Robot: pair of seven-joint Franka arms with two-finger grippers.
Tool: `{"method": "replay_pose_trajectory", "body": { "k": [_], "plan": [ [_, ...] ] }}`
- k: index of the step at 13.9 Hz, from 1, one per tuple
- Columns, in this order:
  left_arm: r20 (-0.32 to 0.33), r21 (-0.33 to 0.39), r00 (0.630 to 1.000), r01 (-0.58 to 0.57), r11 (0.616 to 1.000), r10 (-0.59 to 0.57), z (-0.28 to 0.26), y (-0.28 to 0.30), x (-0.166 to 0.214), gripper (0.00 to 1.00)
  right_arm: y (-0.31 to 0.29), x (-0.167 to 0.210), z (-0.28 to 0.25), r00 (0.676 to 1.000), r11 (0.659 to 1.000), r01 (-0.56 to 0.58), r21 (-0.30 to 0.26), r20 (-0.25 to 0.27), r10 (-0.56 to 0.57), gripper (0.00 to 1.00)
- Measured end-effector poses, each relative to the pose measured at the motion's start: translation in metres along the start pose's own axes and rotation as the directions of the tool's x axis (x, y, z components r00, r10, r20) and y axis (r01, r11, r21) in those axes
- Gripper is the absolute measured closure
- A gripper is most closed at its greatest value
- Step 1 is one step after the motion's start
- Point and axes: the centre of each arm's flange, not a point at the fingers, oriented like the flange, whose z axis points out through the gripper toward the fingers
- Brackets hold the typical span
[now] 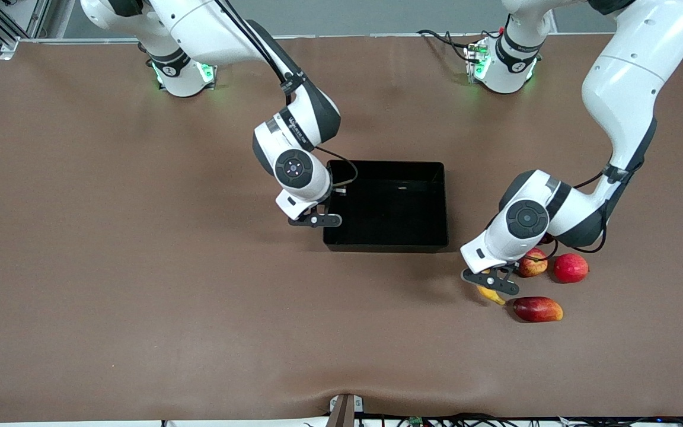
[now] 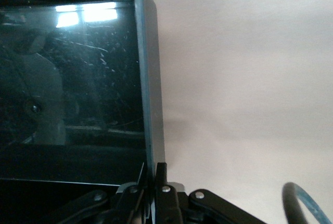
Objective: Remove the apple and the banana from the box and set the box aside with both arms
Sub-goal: 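Lower the banana beside the fruits while the right gripper holds the box, then drag the box with the right gripper while the left gripper releases banana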
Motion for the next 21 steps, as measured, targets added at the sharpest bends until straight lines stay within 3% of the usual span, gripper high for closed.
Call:
{"method": "replay_pose_trajectory", "body": {
  "k": [5,6,10,12,14,17,21],
  "plan": [
    [-0.02,-0.022,0.999,0.04,0.999,-0.04,0.024,-0.01,0.0,0.63,0.099,0.042,-0.077,0.995,0.999,-0.05,0.003,0.085,0.05,0.94],
    [-0.019,-0.02,0.999,0.047,0.999,-0.047,0.025,-0.011,-0.001,0.59,0.125,0.051,-0.088,0.993,0.999,-0.051,0.008,0.104,0.05,0.94],
    [-0.033,-0.005,0.994,0.107,0.994,-0.107,0.007,-0.017,0.006,0.19,0.245,0.086,-0.109,0.993,0.997,0.03,0.069,0.112,-0.038,0.94],
    [-0.025,0.026,0.993,0.118,0.993,-0.117,-0.033,-0.01,0.013,0.01,0.323,0.103,-0.111,0.991,0.991,0.067,0.112,0.107,-0.079,0.94],
    [-0.026,0.054,0.99,0.142,0.988,-0.141,-0.089,-0.004,0.016,0.0,0.395,0.112,-0.112,0.991,0.987,0.079,0.14,0.096,-0.092,0.94],
    [-0.026,0.09,0.977,0.215,0.973,-0.213,-0.178,-0.014,0.009,0.0,0.469,0.116,-0.116,0.988,0.984,0.129,0.124,0.067,-0.138,0.94],
    [0.005,0.091,0.94,0.338,0.937,-0.34,-0.284,-0.041,-0.014,0.0,0.57,0.109,-0.1,0.99,0.98,0.136,0.146,0.023,-0.14,0.94]
  ]
}}
